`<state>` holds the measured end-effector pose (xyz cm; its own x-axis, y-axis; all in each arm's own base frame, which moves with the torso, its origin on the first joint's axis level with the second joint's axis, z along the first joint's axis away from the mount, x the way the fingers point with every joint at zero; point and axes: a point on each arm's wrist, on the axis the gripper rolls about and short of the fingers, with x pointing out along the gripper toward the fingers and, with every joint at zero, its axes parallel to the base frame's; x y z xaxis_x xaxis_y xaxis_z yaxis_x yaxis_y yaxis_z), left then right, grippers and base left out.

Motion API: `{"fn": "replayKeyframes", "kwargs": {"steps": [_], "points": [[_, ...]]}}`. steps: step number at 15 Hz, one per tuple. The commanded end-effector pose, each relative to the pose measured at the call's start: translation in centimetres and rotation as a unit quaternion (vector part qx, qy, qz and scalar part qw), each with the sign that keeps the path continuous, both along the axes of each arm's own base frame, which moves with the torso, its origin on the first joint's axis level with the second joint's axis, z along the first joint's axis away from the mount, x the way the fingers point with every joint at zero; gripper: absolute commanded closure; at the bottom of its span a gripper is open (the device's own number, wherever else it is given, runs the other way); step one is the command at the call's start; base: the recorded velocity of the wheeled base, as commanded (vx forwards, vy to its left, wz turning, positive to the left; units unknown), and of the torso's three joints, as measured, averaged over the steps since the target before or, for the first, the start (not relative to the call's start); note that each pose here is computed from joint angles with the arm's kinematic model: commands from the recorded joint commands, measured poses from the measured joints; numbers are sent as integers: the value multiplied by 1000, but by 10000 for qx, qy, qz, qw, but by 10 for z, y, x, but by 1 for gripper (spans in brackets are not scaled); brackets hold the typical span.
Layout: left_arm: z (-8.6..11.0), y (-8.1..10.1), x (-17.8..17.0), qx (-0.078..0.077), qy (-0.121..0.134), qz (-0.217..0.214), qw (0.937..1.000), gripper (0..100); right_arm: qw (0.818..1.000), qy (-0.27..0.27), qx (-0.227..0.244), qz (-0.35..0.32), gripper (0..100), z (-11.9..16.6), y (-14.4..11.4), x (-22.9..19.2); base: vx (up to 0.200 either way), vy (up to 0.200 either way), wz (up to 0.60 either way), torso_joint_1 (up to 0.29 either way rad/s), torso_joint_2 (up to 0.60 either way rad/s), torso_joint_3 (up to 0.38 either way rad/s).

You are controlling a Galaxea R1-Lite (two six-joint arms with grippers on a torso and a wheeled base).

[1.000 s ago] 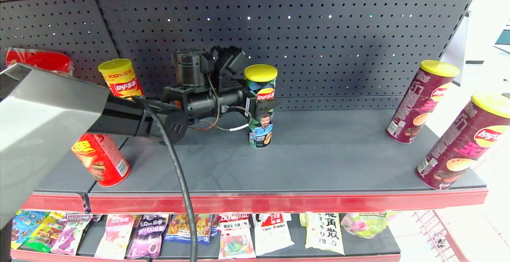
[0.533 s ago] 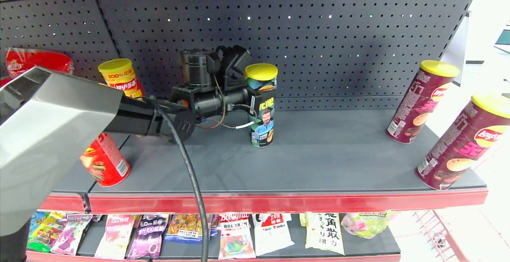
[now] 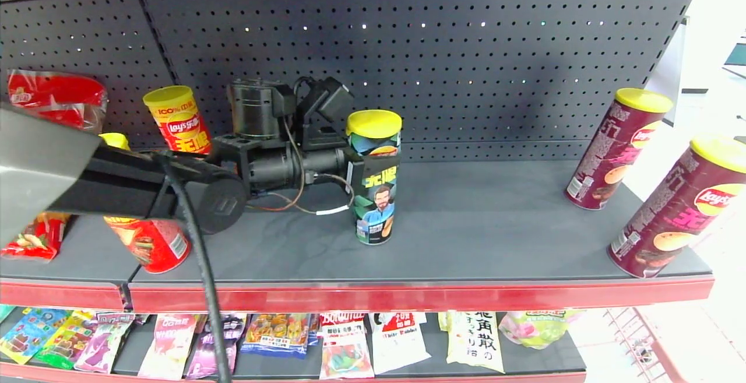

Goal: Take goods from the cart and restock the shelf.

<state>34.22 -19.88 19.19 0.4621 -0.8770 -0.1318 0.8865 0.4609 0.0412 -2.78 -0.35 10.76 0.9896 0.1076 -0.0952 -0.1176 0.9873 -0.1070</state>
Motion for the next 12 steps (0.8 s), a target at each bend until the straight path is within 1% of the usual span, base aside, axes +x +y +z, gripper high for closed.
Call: {"fn": "replayKeyframes", "kwargs": {"steps": [1, 2, 4, 7, 8, 9, 10, 11, 12], "points": [[29, 19, -36, -126, -264, -203, 9994, 100, 10000, 6, -3, 3, 100, 0, 0, 0, 0, 0, 0, 0, 0, 0], [27, 20, -40, -86, -250, -215, 9994, 100, 10000, -1, -3, 3, 100, 1, 0, 0, 0, 0, 0, 0, 0, 0], [17, 23, -42, 97, -316, -254, 9991, 100, 10000, -1, -2, 11, 100, 1, 0, 0, 0, 0, 0, 0, 0, 0], [10, 20, -40, 148, -289, -479, 9983, 100, 10000, -16, 0, 11, 100, 1, 0, 0, 0, 0, 0, 0, 0, 0], [10, 20, -40, 148, -289, -479, 9983, 100, 10000, -16, 0, 11, 100, 1, 0, 0, 0, 0, 0, 0, 0, 0], [1, 16, -32, 68, -425, -519, 9977, 100, 10000, -24, 1, 11, 100, 2, 0, 0, 0, 0, 0, 0, 0, 0], [-3, 14, -29, 32, -432, -514, 9977, 100, 10000, -32, 2, 11, 100, 2, 0, 0, 0, 0, 0, 0, 0, 0], [-5, 12, -27, 16, -426, -511, 9978, 100, 10000, -32, 2, 11, 100, 2, 0, 0, 0, 0, 0, 0, 0, 0], [-7, 11, -28, -19, -309, -514, 9982, 100, 10000, -39, 2, 3, 100, 3, 0, -1, 0, 0, 0, 0, 0, 0]]}}
